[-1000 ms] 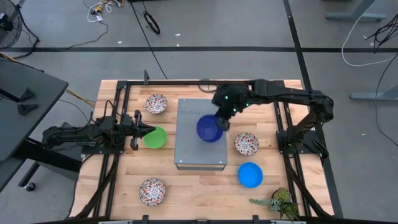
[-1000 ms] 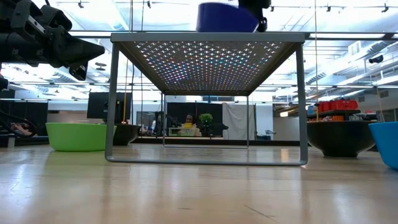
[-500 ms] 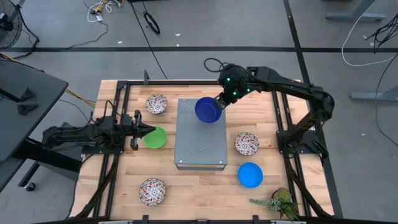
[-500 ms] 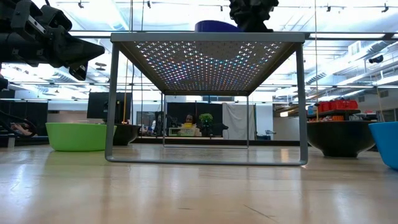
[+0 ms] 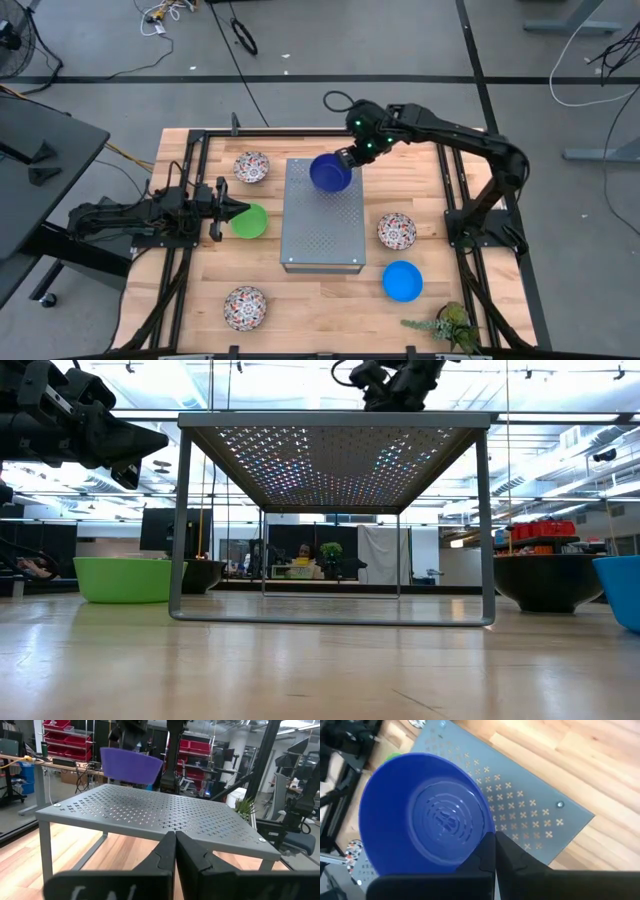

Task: Pick & Place Mini bowls
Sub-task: Put the dark blue bowl on the shelf

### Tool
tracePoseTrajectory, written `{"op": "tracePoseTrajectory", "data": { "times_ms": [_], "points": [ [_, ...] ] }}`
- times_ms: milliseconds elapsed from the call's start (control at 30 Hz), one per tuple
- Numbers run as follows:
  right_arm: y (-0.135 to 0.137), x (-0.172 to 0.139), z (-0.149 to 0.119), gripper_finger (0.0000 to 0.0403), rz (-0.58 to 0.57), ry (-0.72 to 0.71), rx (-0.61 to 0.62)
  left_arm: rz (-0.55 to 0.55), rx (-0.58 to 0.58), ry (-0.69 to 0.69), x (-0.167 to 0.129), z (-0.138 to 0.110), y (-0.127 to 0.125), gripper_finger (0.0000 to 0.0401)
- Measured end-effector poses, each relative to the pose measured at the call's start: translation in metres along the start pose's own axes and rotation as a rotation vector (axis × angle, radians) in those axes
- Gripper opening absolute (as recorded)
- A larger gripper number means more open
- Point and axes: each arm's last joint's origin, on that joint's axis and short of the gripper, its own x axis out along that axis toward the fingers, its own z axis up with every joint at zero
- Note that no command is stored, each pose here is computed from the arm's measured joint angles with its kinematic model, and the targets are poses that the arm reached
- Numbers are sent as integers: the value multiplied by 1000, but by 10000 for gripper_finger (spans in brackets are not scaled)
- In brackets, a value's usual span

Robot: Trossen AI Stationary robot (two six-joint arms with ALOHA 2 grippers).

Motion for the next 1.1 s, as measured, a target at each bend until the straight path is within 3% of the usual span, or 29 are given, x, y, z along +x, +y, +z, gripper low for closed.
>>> {"op": "tracePoseTrajectory", "data": {
  "times_ms": [1100],
  "points": [
    [-6, 21, 9, 8, -56, 13, 40, 0, 0, 1, 0, 0, 0, 14]
  ]
}}
